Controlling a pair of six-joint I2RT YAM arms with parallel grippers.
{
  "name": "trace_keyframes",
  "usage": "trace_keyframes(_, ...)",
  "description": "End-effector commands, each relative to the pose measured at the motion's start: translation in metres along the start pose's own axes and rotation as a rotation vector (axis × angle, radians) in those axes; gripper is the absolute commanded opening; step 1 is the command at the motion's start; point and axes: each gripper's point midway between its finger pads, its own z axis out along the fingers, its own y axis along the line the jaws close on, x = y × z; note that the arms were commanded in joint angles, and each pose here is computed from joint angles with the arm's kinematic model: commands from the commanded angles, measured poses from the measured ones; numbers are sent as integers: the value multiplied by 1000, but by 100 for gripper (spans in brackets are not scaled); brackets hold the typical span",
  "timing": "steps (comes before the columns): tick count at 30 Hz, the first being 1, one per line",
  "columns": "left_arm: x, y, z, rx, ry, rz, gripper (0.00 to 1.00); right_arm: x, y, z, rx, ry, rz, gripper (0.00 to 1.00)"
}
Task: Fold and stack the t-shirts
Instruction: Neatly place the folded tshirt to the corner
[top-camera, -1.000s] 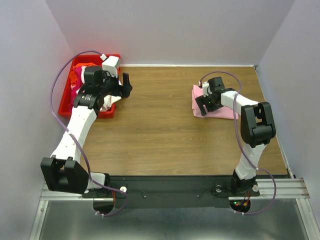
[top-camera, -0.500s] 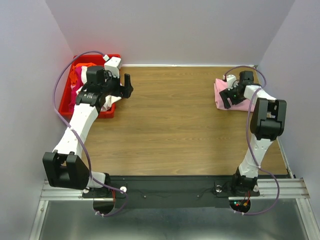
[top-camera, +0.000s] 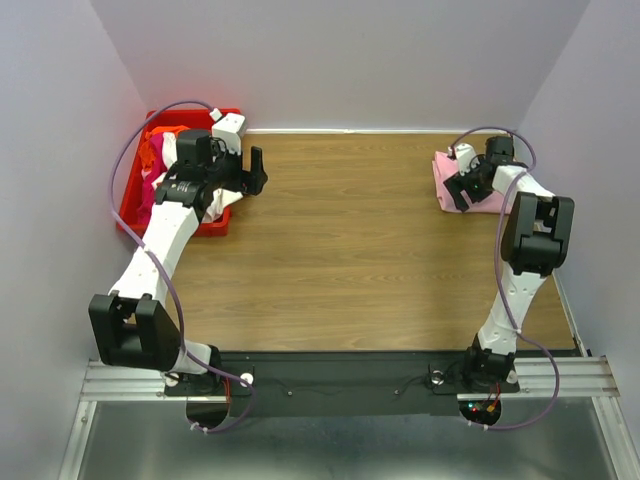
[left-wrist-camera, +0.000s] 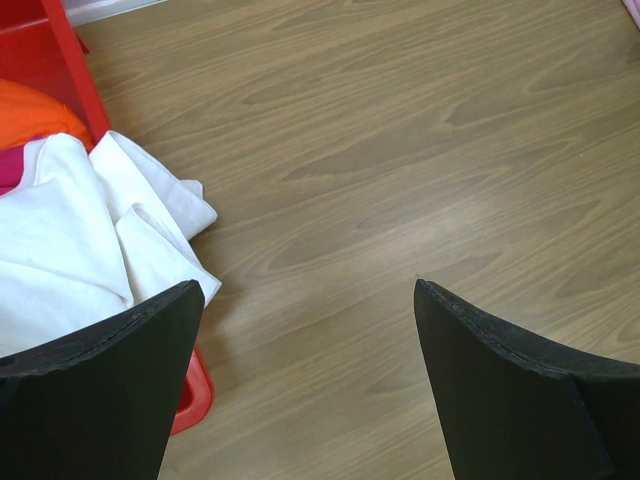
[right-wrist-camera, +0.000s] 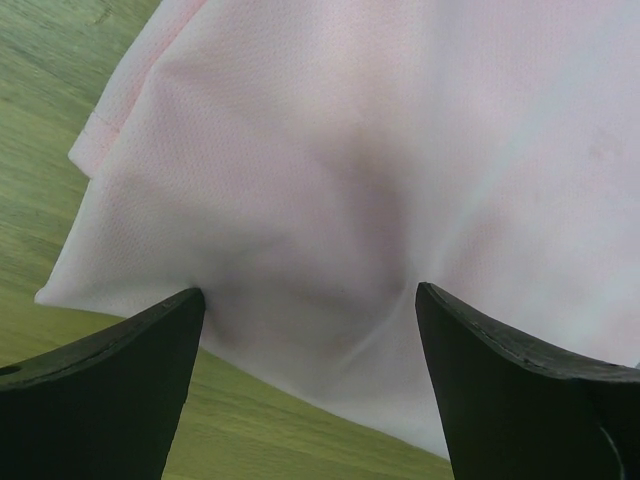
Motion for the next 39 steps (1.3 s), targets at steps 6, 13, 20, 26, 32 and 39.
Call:
trace_keyframes(6, -32, -8, -14, 28, -96, 27, 99, -19, -2, -63, 11, -58, 202, 96)
trace_keyframes(13, -25, -10, -13, 40, -92, 12, 98, -36, -7, -69, 22, -96, 366, 96)
trace_keyframes(20, -21, -11, -16, 37, -93, 11, 98, -16, -21, -34, 72, -7, 482, 95)
trace_keyframes(26, -13, -12, -12, 44, -77, -4, 98, -1, -21, 4, 68, 54, 545, 94)
trace_keyframes(32, -10, -12, -14, 41, -74, 2, 98, 10, -29, 35, 45, 69, 561, 93)
trace_keyframes(39, 0, -8, -10, 28, -48, 12, 99, 6, -51, 62, 57, 39, 545, 93)
